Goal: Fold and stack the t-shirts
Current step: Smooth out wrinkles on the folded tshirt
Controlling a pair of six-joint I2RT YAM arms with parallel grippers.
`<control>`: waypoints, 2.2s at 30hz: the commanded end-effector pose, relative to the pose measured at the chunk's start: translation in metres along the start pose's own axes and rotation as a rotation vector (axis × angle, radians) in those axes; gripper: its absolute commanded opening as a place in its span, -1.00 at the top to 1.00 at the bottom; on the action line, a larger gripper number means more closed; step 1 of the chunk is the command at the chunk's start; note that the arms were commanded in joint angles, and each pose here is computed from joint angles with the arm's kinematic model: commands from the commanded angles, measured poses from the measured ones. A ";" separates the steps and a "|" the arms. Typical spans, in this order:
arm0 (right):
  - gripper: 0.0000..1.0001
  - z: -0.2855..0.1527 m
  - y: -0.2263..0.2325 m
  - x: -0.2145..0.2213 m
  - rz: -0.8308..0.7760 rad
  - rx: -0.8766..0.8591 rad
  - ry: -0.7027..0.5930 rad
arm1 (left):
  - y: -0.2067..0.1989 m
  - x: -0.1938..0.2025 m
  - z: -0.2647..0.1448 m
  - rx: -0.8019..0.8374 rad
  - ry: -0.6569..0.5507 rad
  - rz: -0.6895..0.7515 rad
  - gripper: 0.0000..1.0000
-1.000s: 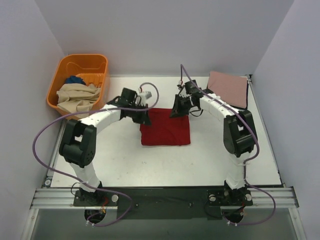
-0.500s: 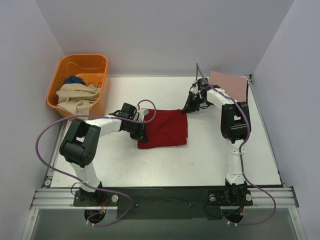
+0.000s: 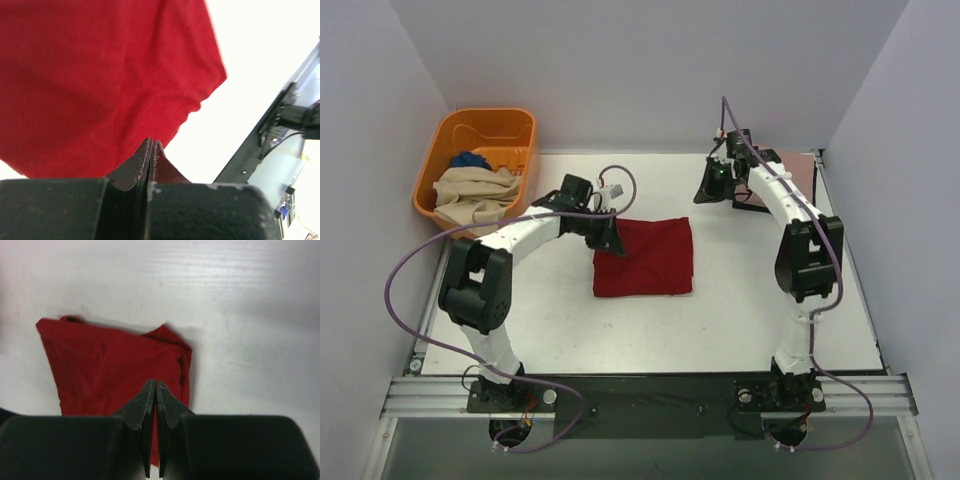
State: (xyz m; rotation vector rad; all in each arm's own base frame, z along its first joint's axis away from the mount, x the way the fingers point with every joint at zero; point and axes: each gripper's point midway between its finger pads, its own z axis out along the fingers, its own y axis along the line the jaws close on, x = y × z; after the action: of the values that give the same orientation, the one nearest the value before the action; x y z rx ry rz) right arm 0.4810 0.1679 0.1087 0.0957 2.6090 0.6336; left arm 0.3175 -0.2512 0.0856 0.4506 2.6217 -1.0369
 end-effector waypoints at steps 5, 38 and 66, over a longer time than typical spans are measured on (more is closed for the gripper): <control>1.00 -0.039 0.063 0.115 -0.087 -0.106 0.088 | 0.020 -0.096 -0.028 0.028 -0.231 0.042 0.95; 1.00 -0.027 -0.029 0.232 0.140 -0.032 0.289 | 0.119 -0.164 0.001 -0.279 -0.334 0.027 1.00; 1.00 0.034 -0.032 0.087 0.182 0.037 0.139 | 0.115 -0.064 0.026 -0.191 -0.193 -0.145 1.00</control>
State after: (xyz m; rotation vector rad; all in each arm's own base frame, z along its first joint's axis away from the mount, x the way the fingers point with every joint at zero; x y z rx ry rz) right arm 0.4002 0.1894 0.0141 0.2569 2.8197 0.7566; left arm 0.3989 -0.2187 0.0220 0.1534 2.6152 -0.9304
